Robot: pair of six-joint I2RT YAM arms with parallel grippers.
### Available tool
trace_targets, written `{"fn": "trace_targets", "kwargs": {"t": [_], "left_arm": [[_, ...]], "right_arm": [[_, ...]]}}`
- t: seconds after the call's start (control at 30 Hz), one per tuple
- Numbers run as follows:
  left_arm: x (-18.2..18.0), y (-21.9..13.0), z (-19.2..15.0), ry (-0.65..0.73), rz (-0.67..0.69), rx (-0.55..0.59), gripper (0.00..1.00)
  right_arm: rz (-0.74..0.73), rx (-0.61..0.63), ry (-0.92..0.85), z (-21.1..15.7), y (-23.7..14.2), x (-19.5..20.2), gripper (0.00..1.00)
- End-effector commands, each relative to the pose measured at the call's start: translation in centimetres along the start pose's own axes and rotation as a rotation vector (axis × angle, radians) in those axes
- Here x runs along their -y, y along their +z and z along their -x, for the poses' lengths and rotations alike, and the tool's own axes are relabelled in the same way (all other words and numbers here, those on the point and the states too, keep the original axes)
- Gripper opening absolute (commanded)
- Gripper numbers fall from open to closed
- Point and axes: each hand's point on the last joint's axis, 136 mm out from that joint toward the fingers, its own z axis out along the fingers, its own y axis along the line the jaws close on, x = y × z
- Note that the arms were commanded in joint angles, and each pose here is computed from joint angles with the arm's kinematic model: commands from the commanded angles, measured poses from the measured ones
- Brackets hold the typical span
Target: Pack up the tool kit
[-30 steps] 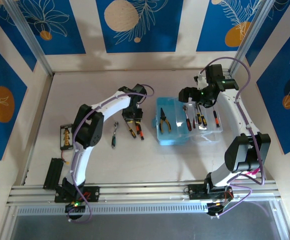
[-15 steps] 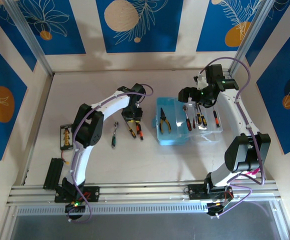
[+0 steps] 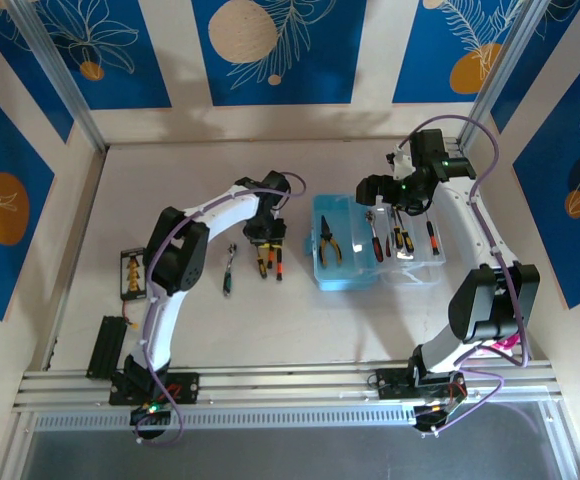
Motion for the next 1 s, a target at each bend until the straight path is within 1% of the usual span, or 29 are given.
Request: {"fn": "trace_targets", "kwargs": {"t": [0.0,0.03,0.17,0.23,0.37,0.47,0.57,0.63,0.73,0.87,0.97], "left_arm": [[-3.4,0.8,-2.0,-0.041,0.089,-0.074,0.22],[-3.7,0.8,-2.0,-0.042,0.095,-0.074,0.21],[-4.5,0.5,-1.9,-0.038,0.114,-0.069,0.13],[-4.5,0.4,-1.7,-0.035,0.115,-0.067,0.11],[-4.0,0.0,-1.3,-0.028,0.095,-0.055,0.00],[-3.5,-1.1,-1.0,-0.011,0.074,-0.041,0.00],[-2.8,-3.1,-0.3,0.010,0.045,-0.009,0.00],[-1.8,-4.8,0.2,0.022,-0.003,0.020,0.00],[1.2,-8.1,1.3,0.029,-0.163,0.076,0.00],[5.8,-12.9,2.6,0.044,-0.400,0.149,0.00],[8.4,-15.9,3.2,0.058,-0.540,0.189,0.00]], "right_arm": [[0.031,-0.007,0.000,-0.1,0.0,-0.4,0.99],[0.032,-0.007,0.000,-0.1,0.1,-0.4,0.99],[0.034,-0.009,0.001,-0.1,0.1,-0.5,0.99],[0.032,-0.007,0.002,-0.1,0.0,-0.5,0.99],[0.033,-0.006,0.001,0.0,-0.2,-0.5,0.99],[0.033,-0.006,0.001,0.0,-0.3,-0.7,0.99],[0.040,-0.004,-0.004,0.0,-0.7,-1.1,0.99],[0.057,0.000,-0.017,-0.1,-0.9,-1.7,0.99],[0.120,0.014,-0.077,-0.4,-1.5,-3.8,0.99],[0.237,0.030,-0.179,-1.1,-1.9,-8.2,0.99],[0.346,0.018,-0.205,-1.6,-1.4,-11.6,1.00]]}}
